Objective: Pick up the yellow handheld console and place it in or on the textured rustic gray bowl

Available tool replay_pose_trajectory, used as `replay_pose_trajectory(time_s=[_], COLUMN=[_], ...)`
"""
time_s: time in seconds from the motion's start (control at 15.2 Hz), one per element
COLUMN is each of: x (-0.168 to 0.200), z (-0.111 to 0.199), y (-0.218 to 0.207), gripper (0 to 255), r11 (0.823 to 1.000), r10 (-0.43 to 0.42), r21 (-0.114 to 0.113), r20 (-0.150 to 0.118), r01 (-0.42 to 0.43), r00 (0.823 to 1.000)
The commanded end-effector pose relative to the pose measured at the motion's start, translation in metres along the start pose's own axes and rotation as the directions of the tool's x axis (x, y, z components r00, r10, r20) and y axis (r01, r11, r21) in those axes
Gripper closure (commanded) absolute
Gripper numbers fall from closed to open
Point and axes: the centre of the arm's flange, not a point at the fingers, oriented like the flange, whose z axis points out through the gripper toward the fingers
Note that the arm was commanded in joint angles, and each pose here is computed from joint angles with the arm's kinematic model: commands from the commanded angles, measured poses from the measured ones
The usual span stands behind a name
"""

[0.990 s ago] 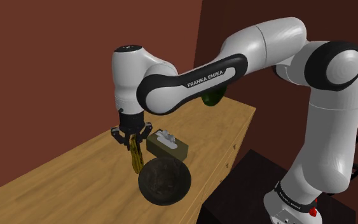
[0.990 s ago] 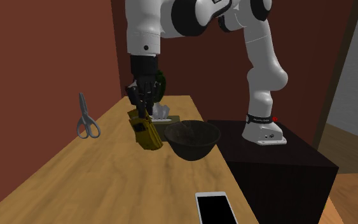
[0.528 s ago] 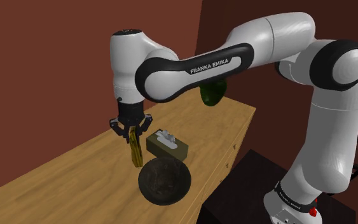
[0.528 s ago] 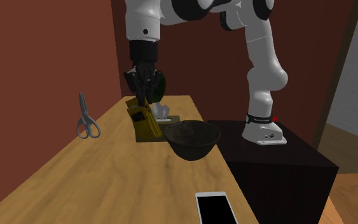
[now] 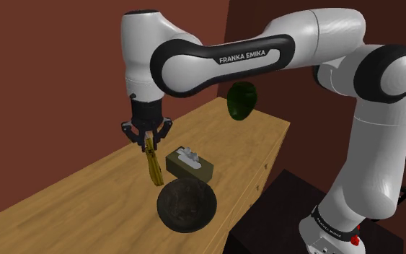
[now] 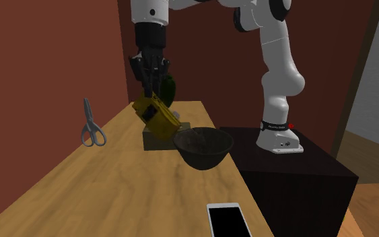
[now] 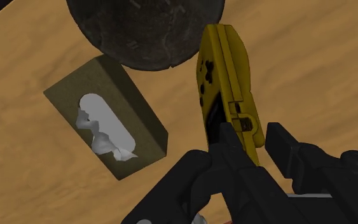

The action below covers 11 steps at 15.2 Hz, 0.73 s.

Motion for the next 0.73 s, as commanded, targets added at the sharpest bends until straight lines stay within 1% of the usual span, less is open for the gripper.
replay_pose_trajectory(time_s=[0.0, 0.53, 0.59, 0.66], x=[0.000, 0.001, 0.001, -0.010], z=[-0.011, -0.053, -0.054, -0.059], y=[0.000, -0.001, -0.001, 0.003], gripper=[255, 255, 255, 255], r11=[1.000, 1.000, 1.000, 1.000], r10=[0.000, 0.000, 0.000, 0.000], r21=[0.000, 0.000, 0.000, 0.000], r20=[0.000, 0.000, 0.000, 0.000], r01=[0.000, 0.000, 0.000, 0.000], r00=[1.000, 1.000, 1.000, 1.000])
